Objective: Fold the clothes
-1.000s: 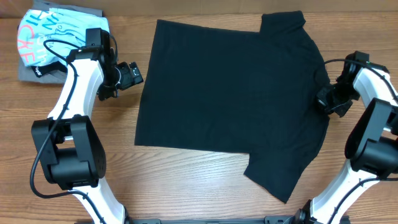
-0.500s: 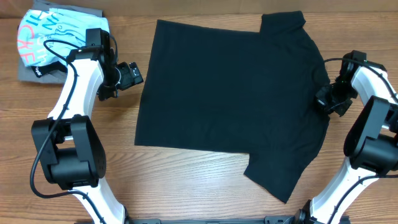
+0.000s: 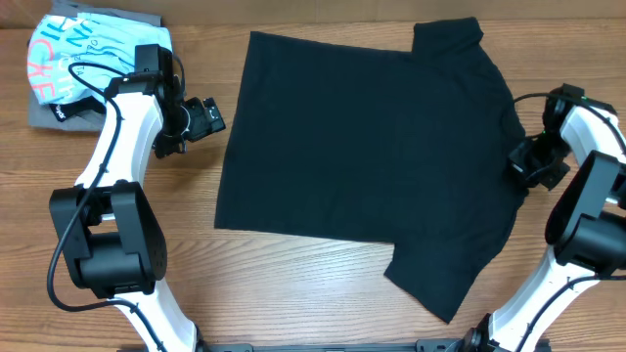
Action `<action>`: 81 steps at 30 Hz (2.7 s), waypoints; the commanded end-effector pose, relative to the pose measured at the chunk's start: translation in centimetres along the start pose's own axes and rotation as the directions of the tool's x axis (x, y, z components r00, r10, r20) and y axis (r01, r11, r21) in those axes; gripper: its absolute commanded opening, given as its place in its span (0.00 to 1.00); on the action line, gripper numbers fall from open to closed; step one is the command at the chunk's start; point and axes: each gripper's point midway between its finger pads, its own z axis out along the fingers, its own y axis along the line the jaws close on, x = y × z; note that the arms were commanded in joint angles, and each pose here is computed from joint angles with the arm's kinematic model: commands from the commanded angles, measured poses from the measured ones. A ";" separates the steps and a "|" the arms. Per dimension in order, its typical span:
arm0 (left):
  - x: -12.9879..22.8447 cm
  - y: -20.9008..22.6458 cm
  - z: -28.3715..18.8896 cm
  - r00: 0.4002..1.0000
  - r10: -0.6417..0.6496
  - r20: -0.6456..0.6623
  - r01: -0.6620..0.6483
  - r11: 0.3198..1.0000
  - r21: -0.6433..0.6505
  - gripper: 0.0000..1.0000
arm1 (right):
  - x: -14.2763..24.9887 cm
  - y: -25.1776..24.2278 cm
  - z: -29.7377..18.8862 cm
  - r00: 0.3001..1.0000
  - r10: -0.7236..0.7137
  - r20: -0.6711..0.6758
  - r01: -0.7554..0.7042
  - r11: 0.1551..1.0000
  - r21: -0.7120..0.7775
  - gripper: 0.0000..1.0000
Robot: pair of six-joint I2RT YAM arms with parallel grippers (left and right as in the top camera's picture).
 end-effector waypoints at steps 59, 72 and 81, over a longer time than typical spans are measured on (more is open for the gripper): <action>8.9 1.3 -0.8 0.982 0.067 -0.174 -0.086 0.991 -0.099 1.00 | 31.1 -2.4 -10.6 0.942 -0.281 -0.186 0.215 0.925 -0.313 1.00; 9.4 1.8 1.9 0.988 0.069 -0.140 -0.081 0.993 -0.084 1.00 | 33.7 -1.6 -5.2 0.927 -0.293 -0.233 0.224 0.933 -0.282 0.99; 8.5 1.4 2.0 0.993 0.057 -0.101 -0.064 0.995 -0.072 1.00 | 35.4 1.3 -3.9 0.832 -0.550 -0.076 0.517 0.816 -0.258 1.00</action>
